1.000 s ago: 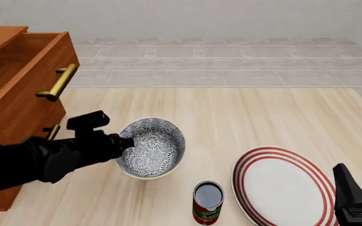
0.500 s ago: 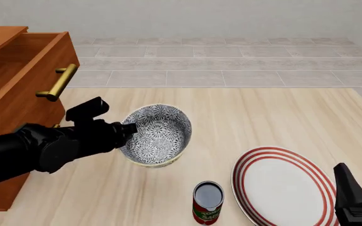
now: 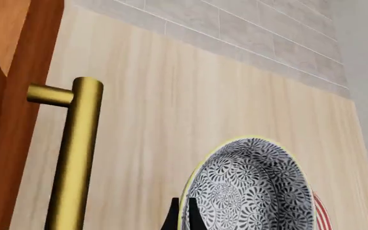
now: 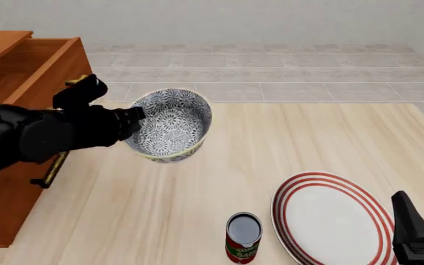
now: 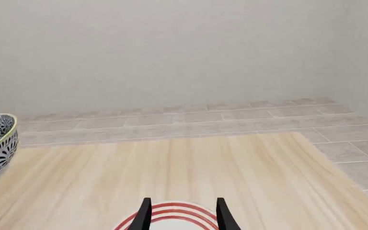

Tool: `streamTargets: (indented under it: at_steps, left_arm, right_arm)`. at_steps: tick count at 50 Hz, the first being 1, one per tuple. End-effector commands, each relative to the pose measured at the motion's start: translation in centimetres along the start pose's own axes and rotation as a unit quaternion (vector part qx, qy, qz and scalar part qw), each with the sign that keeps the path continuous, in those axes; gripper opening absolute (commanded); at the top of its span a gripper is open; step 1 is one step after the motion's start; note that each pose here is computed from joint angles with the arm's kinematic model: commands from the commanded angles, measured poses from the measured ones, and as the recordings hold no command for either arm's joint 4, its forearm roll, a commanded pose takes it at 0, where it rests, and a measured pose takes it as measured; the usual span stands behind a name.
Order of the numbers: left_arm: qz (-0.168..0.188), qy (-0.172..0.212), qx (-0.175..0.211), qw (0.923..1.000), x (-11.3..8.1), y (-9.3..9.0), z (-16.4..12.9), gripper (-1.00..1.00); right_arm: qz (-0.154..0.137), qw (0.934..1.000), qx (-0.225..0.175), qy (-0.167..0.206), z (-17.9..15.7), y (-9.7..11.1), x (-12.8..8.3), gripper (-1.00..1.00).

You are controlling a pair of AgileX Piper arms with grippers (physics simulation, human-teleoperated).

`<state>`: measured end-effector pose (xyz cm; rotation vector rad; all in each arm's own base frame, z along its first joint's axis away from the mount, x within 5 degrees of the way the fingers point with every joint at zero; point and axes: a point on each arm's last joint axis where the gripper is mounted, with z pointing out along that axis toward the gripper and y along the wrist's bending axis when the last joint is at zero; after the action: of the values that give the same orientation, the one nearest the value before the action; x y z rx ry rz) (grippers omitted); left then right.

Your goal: Put the bowl on top of the cabinet.

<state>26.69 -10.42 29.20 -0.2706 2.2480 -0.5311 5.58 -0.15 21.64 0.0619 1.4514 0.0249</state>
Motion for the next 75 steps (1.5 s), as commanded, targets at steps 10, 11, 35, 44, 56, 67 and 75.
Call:
streamTargets:
  at_steps: [10, 11, 35, 44, 56, 67, 75]
  left_arm:
    - [-0.011, -0.040, 0.007, 0.9991, -4.8, -1.7, -3.8, -1.00]
    - [-0.010, -0.041, 0.009, 0.9991, -5.0, -1.9, -3.9, -1.00]
    - [-0.030, -0.086, 0.007, 0.9958, -8.5, -2.3, -7.7, -1.00]
    - [-0.049, -0.110, -0.010, 0.9927, -9.6, -1.0, -9.2, -1.00]
    - [-0.061, -0.138, -0.032, 0.9880, -11.0, 0.1, -11.7, -1.00]
    - [-0.084, -0.168, -0.050, 0.9809, -11.7, 1.2, -14.0, -1.00]
    - [-0.096, -0.184, -0.061, 0.9763, -12.2, 1.7, -15.6, -1.00]
  right_arm:
    - [0.002, 1.0000, 0.002, -0.001, 0.0, 0.0, 0.0, 1.00]
    - [0.003, 1.0000, 0.002, -0.001, 0.0, 0.0, 0.0, 1.00]
    - [0.006, 1.0000, 0.002, 0.002, 0.0, 0.0, 0.1, 1.00]
    - [0.006, 1.0000, 0.000, 0.002, 0.0, 0.0, 0.1, 1.00]
    - [0.004, 1.0000, 0.000, 0.001, 0.0, 0.0, 0.0, 1.00]
    - [0.003, 1.0000, -0.003, 0.002, 0.0, 0.0, 0.1, 1.00]
    - [0.002, 1.0000, -0.003, 0.002, 0.0, 0.0, 0.0, 1.00]
